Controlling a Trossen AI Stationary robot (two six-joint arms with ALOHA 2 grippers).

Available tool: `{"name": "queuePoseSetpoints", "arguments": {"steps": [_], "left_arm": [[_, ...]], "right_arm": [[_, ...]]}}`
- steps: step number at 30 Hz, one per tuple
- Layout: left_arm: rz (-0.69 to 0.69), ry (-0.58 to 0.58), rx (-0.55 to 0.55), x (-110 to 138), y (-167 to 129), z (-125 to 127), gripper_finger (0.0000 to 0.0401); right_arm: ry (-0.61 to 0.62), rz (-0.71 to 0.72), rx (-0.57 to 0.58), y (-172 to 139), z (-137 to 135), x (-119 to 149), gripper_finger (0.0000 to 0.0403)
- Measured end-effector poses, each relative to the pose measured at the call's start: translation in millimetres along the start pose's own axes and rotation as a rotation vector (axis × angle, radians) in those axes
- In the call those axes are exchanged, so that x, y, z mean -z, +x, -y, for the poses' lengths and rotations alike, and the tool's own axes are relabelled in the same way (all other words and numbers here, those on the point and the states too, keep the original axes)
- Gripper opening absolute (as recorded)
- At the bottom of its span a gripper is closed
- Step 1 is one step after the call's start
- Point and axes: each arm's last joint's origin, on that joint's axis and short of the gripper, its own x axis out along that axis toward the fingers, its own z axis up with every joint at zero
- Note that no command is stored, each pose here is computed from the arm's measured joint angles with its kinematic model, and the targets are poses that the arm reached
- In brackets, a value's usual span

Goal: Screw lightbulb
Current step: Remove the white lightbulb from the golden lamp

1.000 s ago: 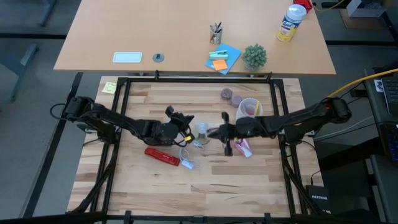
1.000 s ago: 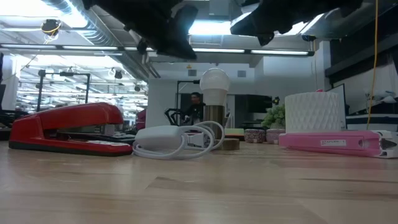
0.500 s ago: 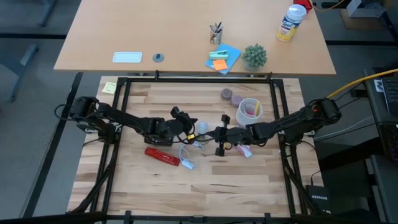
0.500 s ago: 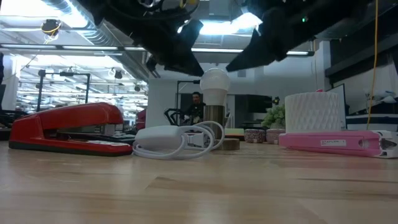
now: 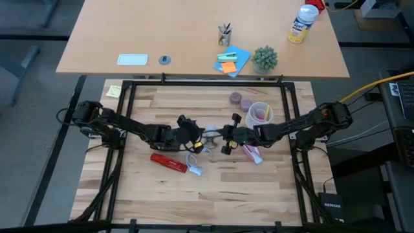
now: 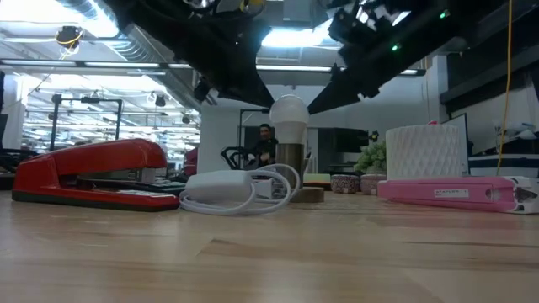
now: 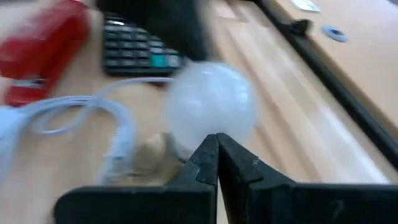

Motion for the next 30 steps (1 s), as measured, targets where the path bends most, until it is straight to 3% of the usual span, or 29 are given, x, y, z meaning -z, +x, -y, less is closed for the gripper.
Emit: {"name": "queuePoseSetpoints", "arguments": {"steps": [5, 11, 14, 22, 26, 30], "left_arm": [[-0.058, -0.007, 0.109, 10, -7, 14, 0.0000], [-0.032, -0.002, 0.132, 11, -17, 25, 0.0000], [0.004, 0.002, 0.095, 9, -20, 26, 0.0000], [0.176, 0.029, -0.080, -11, -22, 18, 0.0000], [0.171, 0.028, -0.136, -15, -13, 5, 0.0000], [0.117, 0.028, -0.180, -14, -4, -9, 0.0000]], "right_arm": [[0.024, 0.003, 0.052, 5, 11, -1, 0.0007], [0.013, 0.001, 0.077, 7, 17, -1, 0.0007], [-0.039, 0.025, 0.064, 5, 15, -4, 0.0007], [-0.039, 0.121, -0.030, -22, 1, -20, 0.0007], [-0.041, 0.147, -0.131, -30, -15, -21, 0.0007], [-0.037, 0.119, -0.147, -26, -29, -13, 0.0007]]}}
